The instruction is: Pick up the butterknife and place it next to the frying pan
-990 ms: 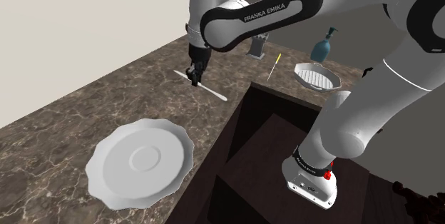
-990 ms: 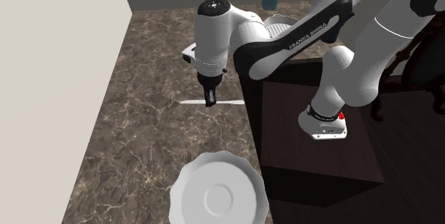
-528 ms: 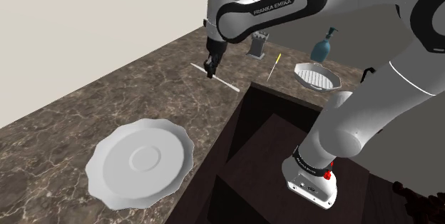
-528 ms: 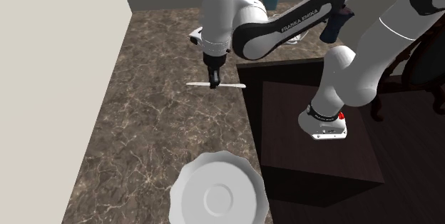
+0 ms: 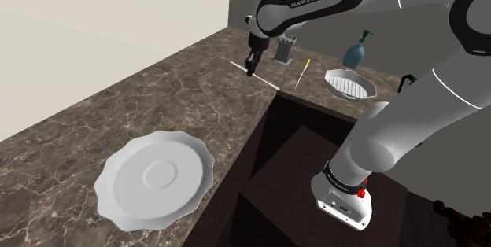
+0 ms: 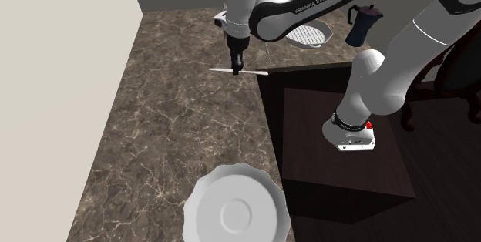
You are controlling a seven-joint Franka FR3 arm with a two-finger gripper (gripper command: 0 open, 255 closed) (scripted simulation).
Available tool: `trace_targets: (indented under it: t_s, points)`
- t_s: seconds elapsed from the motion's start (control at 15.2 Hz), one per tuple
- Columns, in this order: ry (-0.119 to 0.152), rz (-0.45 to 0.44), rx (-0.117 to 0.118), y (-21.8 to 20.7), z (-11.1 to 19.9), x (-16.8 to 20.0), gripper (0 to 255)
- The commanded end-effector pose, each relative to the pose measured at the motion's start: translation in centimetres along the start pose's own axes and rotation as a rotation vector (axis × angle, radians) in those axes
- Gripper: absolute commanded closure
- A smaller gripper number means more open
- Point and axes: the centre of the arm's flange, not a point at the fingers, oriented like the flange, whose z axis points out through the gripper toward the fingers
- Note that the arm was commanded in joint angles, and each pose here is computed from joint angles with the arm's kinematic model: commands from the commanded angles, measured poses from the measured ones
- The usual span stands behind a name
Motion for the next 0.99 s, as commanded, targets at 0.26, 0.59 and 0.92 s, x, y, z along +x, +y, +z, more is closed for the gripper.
trace_targets:
  t_s: [0.26,0.59,0.92]
  points:
    - [0.000,-0.002,0.000,7.6,0.2,-2.7,255]
    - [0.000,-0.002,0.000,13.8,0.3,-4.9,255]
    - [0.000,-0.002,0.000,20.1,0.3,-7.1,255]
